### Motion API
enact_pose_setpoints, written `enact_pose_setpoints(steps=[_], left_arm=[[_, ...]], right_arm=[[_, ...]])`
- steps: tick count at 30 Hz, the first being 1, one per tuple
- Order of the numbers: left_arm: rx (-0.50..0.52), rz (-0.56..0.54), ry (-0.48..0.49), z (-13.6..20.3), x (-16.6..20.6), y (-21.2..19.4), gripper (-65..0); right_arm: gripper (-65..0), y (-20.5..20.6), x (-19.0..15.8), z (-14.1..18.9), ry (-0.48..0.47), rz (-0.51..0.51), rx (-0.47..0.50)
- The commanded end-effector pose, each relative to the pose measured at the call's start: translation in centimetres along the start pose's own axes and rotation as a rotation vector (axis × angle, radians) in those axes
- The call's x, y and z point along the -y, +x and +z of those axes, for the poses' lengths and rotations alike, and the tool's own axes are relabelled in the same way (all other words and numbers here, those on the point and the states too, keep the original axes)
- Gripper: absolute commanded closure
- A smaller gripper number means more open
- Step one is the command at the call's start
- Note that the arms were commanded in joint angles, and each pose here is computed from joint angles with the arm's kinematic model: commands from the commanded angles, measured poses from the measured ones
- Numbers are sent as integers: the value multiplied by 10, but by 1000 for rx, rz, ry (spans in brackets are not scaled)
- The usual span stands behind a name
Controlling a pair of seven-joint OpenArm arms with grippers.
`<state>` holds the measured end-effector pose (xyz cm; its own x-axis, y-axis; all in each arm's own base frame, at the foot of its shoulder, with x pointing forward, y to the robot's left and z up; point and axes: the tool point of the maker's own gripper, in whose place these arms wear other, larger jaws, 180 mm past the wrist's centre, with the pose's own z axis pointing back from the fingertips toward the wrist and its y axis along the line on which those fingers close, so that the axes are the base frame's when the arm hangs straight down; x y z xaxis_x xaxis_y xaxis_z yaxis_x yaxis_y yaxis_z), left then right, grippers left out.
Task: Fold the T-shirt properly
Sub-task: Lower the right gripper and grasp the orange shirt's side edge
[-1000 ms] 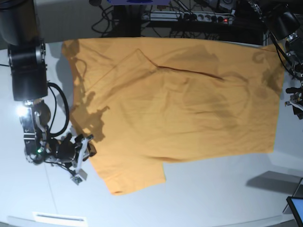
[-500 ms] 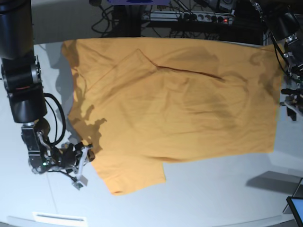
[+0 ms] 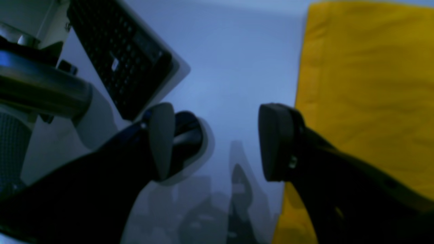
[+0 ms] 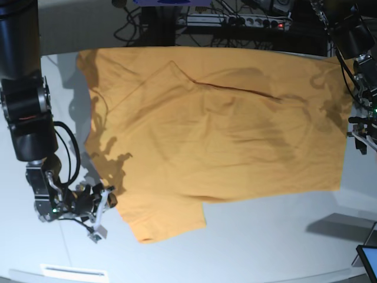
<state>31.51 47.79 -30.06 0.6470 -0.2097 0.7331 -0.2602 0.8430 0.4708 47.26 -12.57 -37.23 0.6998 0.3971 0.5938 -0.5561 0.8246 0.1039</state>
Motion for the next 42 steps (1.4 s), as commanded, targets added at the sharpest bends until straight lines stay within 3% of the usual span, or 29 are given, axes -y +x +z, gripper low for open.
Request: enact_pose_setpoints(steps=[1, 5, 11, 20, 28, 42], left_arm=[[59, -9, 39, 3, -18, 22, -386], [56, -13, 39, 3, -18, 20, -386], [99, -23, 44, 4, -23, 24, -386], [89, -35, 39, 4, -22, 18, -386], [89, -36, 38, 4, -21, 18, -386], [87, -30, 40, 4, -22, 16, -386]], right_arm=[[-196, 28, 3, 8, -3, 3, 62], [-196, 18, 1, -8, 2, -35, 42], [-196, 10, -14, -26, -5, 27, -12], [-196, 17, -10, -22, -16, 38, -7], [-196, 11, 19, -7, -69, 28, -17], [-196, 13, 18, -7, -67, 27, -8]])
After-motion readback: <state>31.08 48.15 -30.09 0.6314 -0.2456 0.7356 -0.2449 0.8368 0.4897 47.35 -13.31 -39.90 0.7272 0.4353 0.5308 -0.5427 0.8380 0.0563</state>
